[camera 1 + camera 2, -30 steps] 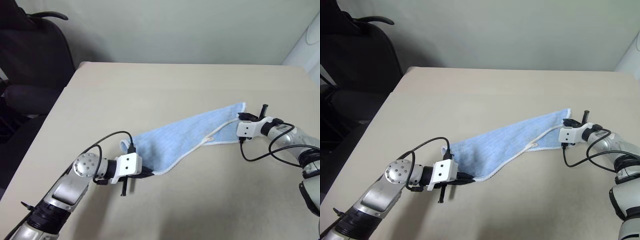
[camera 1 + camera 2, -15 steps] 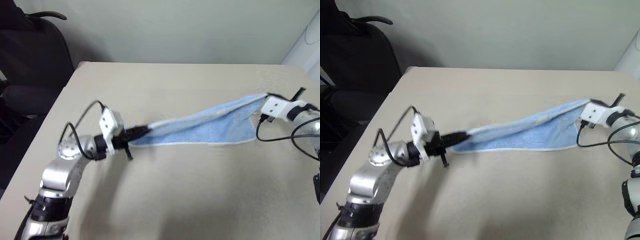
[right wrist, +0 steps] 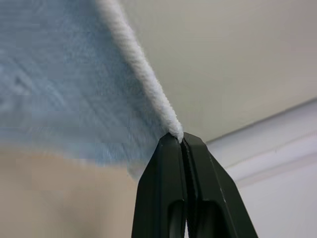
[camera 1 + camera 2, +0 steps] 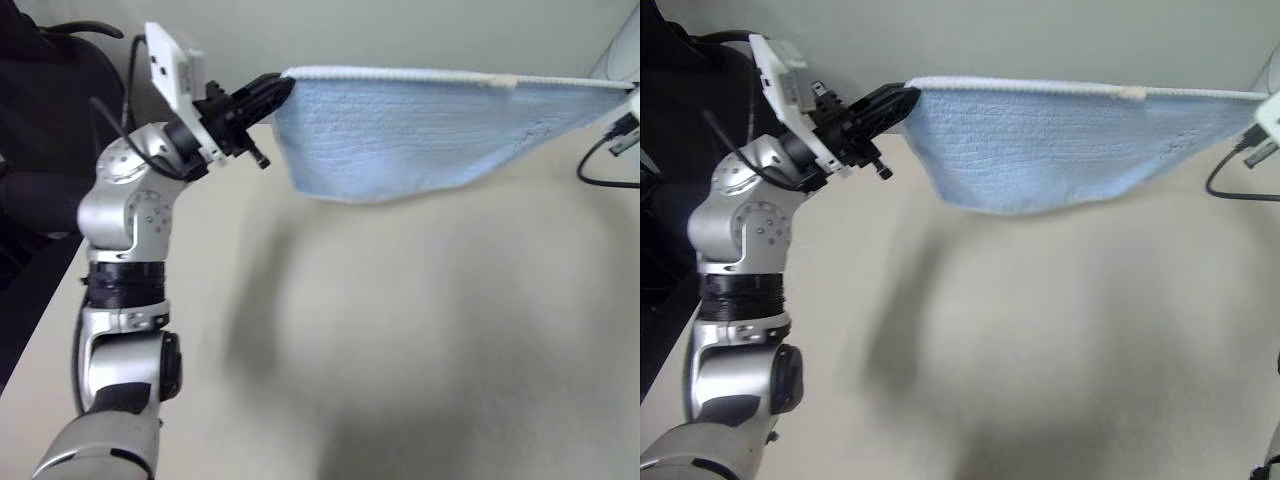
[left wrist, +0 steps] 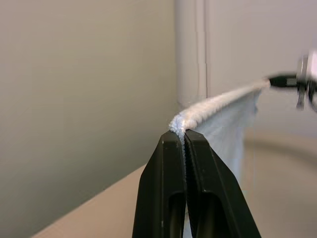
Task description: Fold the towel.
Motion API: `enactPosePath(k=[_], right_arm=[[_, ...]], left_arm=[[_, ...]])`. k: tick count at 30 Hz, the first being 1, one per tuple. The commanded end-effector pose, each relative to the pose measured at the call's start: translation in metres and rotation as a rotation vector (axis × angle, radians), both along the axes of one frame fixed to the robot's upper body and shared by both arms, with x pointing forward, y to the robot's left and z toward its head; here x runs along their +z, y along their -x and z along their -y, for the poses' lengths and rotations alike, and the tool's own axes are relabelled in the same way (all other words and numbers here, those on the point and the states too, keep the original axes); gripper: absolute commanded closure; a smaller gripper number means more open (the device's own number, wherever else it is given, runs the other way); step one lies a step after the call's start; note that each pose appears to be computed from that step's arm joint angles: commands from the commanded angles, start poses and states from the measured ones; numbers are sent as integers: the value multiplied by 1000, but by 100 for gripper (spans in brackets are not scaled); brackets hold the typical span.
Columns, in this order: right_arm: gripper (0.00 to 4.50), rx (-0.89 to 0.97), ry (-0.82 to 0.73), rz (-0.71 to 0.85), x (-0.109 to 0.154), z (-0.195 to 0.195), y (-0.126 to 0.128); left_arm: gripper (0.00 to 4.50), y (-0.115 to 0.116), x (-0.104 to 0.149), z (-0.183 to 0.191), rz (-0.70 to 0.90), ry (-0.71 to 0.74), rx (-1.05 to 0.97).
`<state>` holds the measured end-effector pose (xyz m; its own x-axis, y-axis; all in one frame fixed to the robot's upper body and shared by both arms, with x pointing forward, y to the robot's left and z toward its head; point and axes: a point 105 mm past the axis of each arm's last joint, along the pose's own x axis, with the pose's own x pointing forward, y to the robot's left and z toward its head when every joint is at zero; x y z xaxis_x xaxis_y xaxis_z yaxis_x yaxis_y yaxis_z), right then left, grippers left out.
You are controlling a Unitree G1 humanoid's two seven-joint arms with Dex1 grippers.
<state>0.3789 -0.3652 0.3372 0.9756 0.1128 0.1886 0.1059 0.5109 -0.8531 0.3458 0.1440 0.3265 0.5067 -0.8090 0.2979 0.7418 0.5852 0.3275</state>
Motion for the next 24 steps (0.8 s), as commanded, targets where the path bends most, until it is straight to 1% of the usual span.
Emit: enactPosePath(k=[1,5,8,10,11,13,15,17,20,24], right_arm=[[450,69,-68,-94,-15,18,25],[450,212,-71,-476,-91,18,54],[450,281,-91,-647,-126,10,71],[450,311,-103,-711,-138,5,79],[450,315,-100,-743,-145,3,82],[450,321,-90,-784,-154,1,84],[450,325,-82,-778,-154,-3,80],[450,332,-66,-748,-151,-10,68],[450,321,-42,-682,-143,-25,40],[450,293,2,-635,-137,-43,6]], left_arm=[[445,33,-8,-14,-14,-57,-43],[445,84,-65,-3,-199,-217,-182],[445,106,-93,1,-299,-269,-218],[445,112,-105,1,-352,-278,-217],[445,115,-114,0,-385,-295,-209],[445,120,-128,-1,-448,-289,-210],[445,121,-134,-3,-476,-275,-198],[445,114,-136,-5,-483,-242,-165],[445,89,-139,-15,-509,-155,-51],[445,57,-145,-37,-562,-30,107]])
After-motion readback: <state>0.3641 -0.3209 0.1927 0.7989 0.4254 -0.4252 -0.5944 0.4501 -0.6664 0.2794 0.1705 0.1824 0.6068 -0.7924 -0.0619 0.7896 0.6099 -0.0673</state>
